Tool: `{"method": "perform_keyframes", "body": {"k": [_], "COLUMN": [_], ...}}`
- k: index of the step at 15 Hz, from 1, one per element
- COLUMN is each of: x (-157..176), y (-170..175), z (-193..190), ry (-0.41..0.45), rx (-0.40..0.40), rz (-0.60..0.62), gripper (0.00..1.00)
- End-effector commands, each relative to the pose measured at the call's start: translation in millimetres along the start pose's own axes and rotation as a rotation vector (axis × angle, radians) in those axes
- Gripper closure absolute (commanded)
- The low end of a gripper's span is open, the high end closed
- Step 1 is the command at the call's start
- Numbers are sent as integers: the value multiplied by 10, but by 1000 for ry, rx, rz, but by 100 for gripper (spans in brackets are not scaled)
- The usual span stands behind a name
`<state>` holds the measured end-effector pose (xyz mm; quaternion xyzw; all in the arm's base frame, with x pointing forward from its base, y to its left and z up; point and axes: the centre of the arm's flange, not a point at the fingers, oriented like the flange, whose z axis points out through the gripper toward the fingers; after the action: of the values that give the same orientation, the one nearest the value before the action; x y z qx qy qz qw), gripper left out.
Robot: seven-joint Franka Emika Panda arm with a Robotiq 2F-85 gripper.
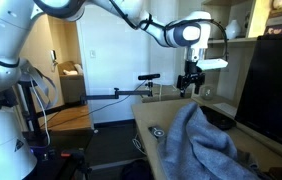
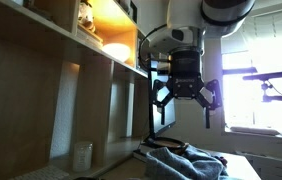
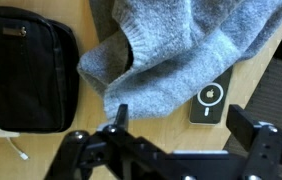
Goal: Hang the sweater on the computer
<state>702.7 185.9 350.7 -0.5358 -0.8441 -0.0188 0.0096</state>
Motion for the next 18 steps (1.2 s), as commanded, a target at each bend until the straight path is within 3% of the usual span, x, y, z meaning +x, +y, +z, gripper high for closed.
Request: {"method": "perform_keyframes", "body": {"k": [1, 18], "x": [-70, -314], "y": [192, 341], "z": [66, 388], "ry": [-3, -62], "rx": [32, 34], "rz": [12, 50], "gripper": [0, 0]}}
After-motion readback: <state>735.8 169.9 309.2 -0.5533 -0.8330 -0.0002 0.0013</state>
